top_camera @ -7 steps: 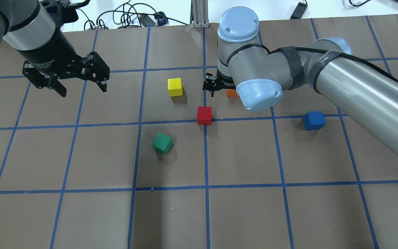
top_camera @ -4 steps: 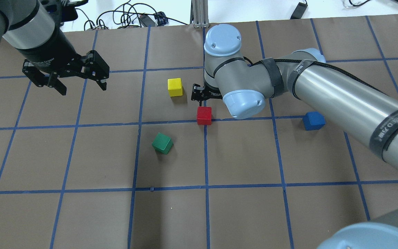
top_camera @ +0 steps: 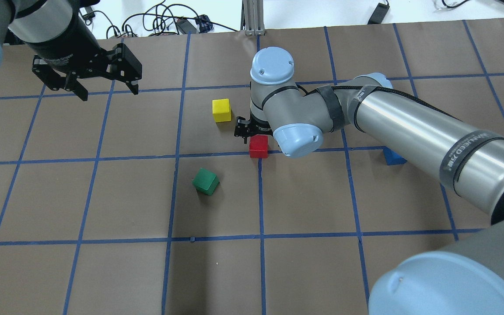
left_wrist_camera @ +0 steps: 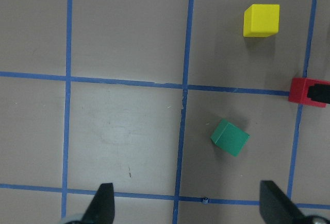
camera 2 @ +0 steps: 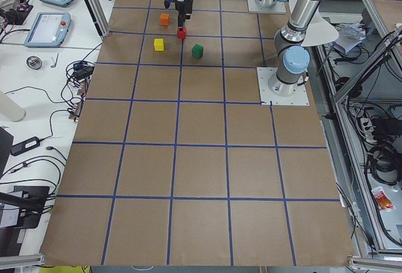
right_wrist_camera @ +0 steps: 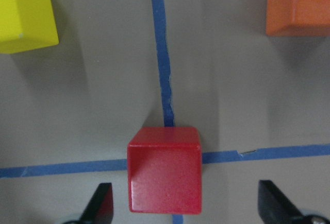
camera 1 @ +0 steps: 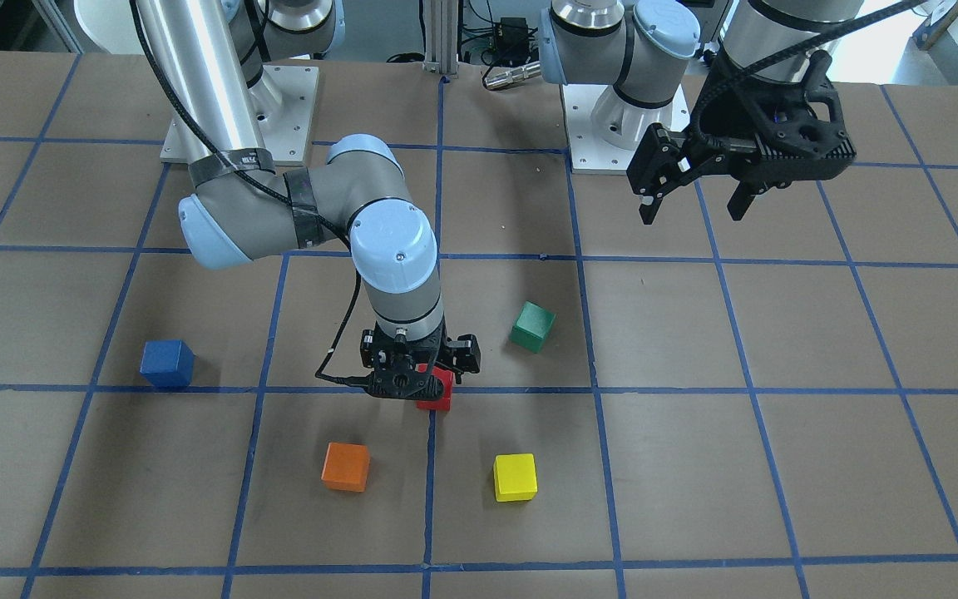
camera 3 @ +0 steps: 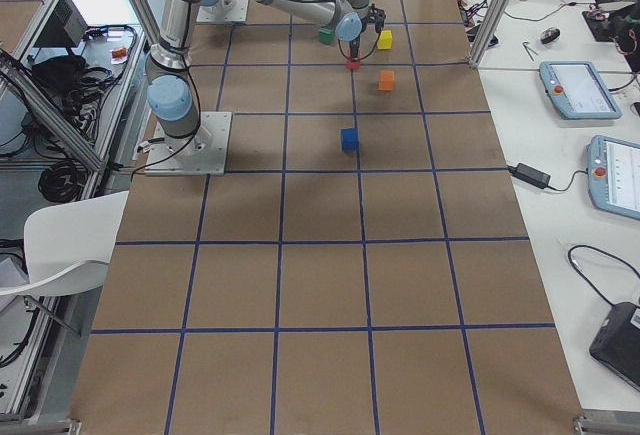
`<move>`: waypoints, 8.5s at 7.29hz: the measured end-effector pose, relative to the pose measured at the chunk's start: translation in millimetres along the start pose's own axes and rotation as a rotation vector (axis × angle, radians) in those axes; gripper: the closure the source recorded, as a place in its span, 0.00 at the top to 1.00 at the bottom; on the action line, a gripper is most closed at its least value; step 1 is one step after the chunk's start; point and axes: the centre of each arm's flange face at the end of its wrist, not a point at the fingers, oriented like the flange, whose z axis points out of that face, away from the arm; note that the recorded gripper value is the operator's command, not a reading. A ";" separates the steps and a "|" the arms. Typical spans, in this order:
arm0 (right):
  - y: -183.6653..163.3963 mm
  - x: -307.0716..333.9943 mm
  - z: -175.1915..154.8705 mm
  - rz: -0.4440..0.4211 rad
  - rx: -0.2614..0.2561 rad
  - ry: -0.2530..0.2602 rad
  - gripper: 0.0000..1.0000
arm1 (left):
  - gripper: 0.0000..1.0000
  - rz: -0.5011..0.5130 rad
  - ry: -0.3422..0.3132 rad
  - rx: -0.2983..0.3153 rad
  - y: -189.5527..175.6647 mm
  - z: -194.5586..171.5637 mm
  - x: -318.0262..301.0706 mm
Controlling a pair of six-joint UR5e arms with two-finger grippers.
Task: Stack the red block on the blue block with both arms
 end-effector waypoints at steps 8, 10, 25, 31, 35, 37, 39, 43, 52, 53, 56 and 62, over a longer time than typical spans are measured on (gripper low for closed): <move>-2.8 0.5 -4.5 0.022 0.012 -0.001 0.00 | 1.00 0.047 0.001 0.022 7.4 -1.3 25.2; -8.8 17.5 -60.1 0.044 0.003 0.018 0.00 | 1.00 0.049 0.003 0.024 8.3 -2.7 25.8; -22.9 330.4 -77.6 -0.201 -0.060 0.131 0.00 | 1.00 0.063 0.033 -0.008 13.7 9.2 36.0; -23.9 343.6 -69.3 -0.171 -0.068 0.099 0.00 | 1.00 0.061 0.033 -0.004 14.3 7.3 35.7; -23.6 343.1 -67.7 -0.176 -0.069 0.082 0.00 | 1.00 0.056 0.037 -0.004 12.3 7.8 33.8; -21.4 344.5 -65.8 -0.175 -0.075 0.088 0.00 | 1.00 0.056 0.037 -0.004 12.3 7.9 33.8; -19.8 345.6 -64.6 -0.173 -0.081 0.091 0.04 | 1.00 0.057 0.038 -0.007 12.7 9.1 33.8; -18.2 345.9 -62.1 -0.172 -0.083 0.091 1.00 | 1.00 0.057 0.039 -0.008 12.5 9.8 33.9; 33.3 323.1 -197.1 -0.013 -0.075 0.109 1.00 | 1.00 0.055 0.040 -0.004 11.2 8.7 33.4; 45.0 315.0 -233.0 0.024 -0.077 0.100 1.00 | 1.00 0.055 0.040 -0.003 11.0 8.6 33.4; 55.7 271.4 -262.4 0.050 -0.068 0.096 1.00 | 1.00 0.055 0.038 -0.004 11.0 8.9 33.3; 77.7 208.4 -259.2 0.069 -0.057 0.104 1.00 | 1.00 0.055 0.031 0.001 9.9 8.2 32.7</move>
